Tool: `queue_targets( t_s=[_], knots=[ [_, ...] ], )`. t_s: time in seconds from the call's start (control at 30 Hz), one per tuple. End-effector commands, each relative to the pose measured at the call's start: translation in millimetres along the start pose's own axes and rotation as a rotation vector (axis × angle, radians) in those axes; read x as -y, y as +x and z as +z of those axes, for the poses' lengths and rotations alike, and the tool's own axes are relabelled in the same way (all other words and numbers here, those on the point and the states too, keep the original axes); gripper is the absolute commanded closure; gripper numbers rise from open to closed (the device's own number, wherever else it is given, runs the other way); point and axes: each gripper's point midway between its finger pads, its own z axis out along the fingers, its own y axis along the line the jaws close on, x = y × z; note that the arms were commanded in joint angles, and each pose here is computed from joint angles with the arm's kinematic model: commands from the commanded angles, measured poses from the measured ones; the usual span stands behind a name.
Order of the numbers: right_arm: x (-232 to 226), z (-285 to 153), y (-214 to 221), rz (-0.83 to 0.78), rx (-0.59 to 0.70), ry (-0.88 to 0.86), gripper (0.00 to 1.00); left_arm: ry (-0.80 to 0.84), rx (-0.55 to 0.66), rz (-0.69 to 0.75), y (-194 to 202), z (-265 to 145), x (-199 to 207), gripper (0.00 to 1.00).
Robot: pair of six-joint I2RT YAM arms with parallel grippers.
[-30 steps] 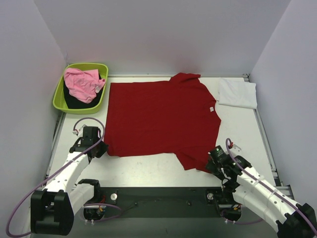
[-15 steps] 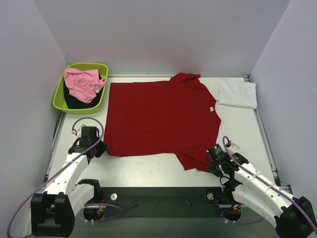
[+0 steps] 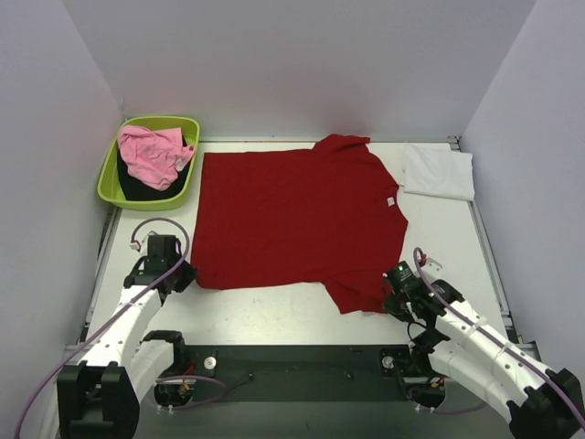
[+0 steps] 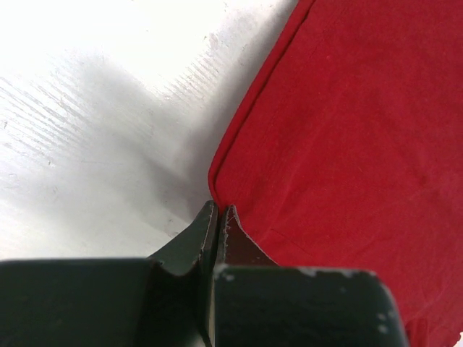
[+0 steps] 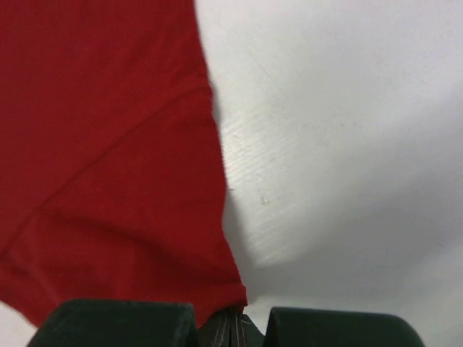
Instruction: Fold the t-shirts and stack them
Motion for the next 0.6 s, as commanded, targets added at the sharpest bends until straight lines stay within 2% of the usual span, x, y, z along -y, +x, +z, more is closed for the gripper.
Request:
queue_targets(
  t_s=[0.0,0.57],
  knots=[
    [-3,-27,-23,-0.026,0.075,-0.032,1.00,0.040,0.038,0.006,-14,-16,11,1.00],
    [-29,-105,-87,-0.055,0.323,-0.211,1.00,0.127,0.138,-0.002,-42,-71,28,1.00]
  ],
)
